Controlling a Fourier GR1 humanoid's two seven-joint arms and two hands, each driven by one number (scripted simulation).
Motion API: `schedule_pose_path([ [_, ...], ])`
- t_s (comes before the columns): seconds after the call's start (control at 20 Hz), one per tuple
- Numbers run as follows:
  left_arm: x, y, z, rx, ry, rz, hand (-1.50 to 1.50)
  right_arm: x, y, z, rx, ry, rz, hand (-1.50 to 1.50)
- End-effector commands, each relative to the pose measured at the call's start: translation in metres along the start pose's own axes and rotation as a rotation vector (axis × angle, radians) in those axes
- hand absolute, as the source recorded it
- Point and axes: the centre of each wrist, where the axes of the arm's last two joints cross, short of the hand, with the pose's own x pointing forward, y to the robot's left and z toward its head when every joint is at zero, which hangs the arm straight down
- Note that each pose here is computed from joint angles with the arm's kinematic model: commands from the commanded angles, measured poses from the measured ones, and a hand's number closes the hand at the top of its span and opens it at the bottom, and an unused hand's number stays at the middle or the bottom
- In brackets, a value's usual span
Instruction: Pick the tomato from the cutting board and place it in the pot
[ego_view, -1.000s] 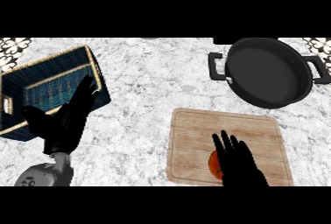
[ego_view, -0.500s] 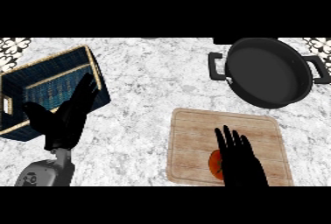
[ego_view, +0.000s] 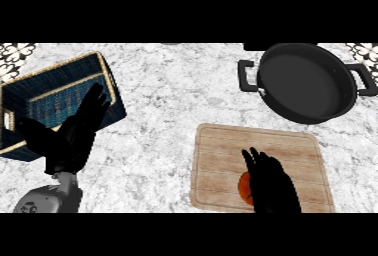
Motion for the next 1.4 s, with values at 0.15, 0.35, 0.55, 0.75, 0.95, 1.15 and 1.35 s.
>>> schedule_pose_path([
  [0.15, -0.001, -0.01, -0.003, 0.006, 0.004, 0.005, 0.0, 0.003, 0.0, -0.02, -0.086, -0.137, -0.013, 1.5],
  [0.35, -0.004, -0.01, -0.017, 0.001, 0.013, 0.006, 0.0, -0.008, 0.008, 0.011, -0.086, -0.144, -0.012, 1.5],
  [0.55, -0.01, -0.003, 0.0, -0.021, 0.006, 0.011, 0.0, 0.002, 0.009, 0.0, -0.119, -0.161, -0.013, 1.5],
  [0.75, -0.014, -0.002, 0.003, 0.002, 0.0, -0.012, 0.0, -0.084, -0.025, -0.033, -0.104, 0.077, -0.162, 1.5],
  [0.95, -0.007, -0.006, 0.0, 0.0, 0.001, 0.006, 0.0, -0.163, -0.048, -0.064, -0.084, 0.344, -0.289, 1.5],
  [1.15, -0.007, 0.014, 0.003, 0.004, 0.009, 0.01, 0.0, -0.208, -0.093, -0.066, -0.264, 0.449, -0.241, 1.5],
  [1.35, -0.009, 0.01, 0.01, 0.009, 0.005, -0.021, 0.0, -0.236, -0.119, -0.045, -0.397, 0.398, -0.207, 1.5],
])
